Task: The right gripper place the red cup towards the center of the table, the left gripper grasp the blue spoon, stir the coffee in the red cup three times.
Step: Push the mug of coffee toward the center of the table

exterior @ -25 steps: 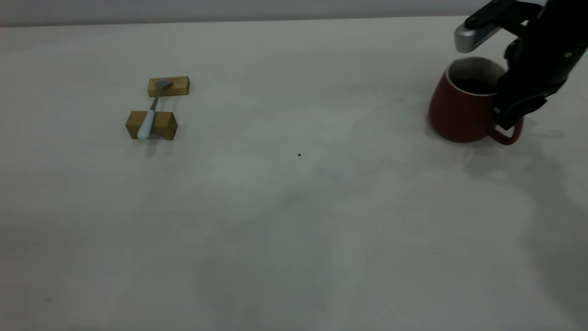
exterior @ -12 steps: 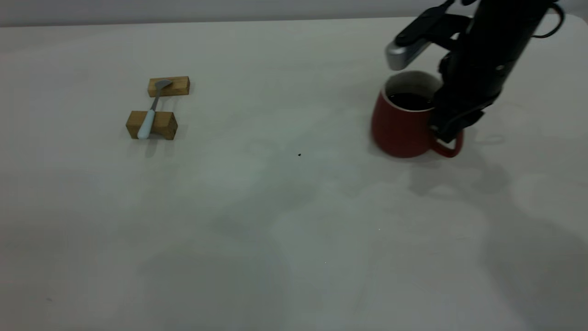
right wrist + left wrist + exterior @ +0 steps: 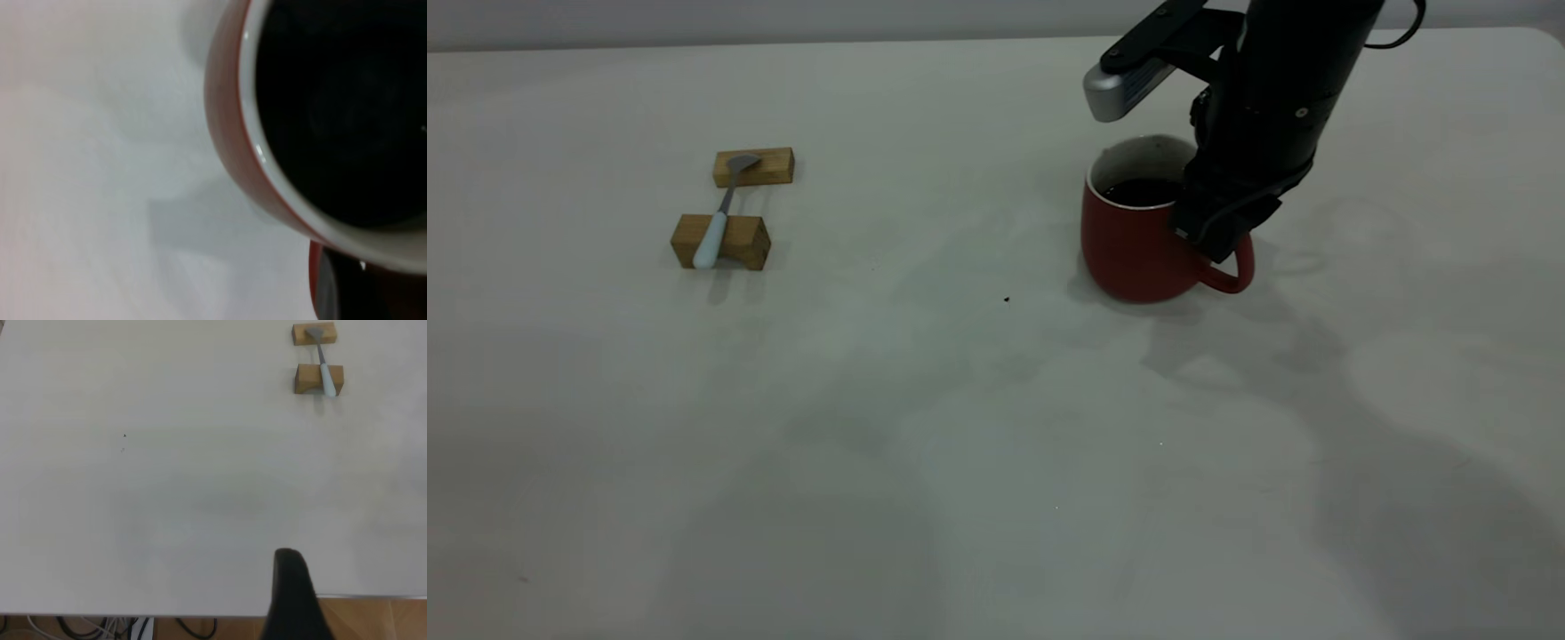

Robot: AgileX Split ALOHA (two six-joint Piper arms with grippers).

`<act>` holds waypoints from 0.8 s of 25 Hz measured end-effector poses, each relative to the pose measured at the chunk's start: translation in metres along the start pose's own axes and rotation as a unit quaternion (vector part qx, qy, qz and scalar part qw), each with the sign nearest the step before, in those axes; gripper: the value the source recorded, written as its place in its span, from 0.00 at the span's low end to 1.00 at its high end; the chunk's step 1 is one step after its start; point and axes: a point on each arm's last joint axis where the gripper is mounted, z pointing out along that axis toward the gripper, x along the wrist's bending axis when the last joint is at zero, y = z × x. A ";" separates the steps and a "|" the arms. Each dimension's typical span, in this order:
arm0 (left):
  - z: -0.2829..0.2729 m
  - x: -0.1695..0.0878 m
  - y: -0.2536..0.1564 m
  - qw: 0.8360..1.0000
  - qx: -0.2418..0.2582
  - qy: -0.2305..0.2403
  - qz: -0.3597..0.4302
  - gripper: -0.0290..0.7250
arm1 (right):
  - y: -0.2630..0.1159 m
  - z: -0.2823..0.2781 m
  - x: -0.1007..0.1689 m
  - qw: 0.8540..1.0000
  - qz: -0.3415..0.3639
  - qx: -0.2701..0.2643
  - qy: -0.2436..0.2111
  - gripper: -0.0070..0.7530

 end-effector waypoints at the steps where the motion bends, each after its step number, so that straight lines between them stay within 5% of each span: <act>1: 0.000 0.000 0.000 1.000 0.000 0.000 0.000 0.79 | 0.001 0.001 0.001 1.000 -0.001 0.000 0.000 0.24; 20: 0.000 0.000 0.000 1.000 0.000 0.000 0.000 0.79 | 0.021 0.010 0.031 0.999 -0.006 -0.043 0.003 0.24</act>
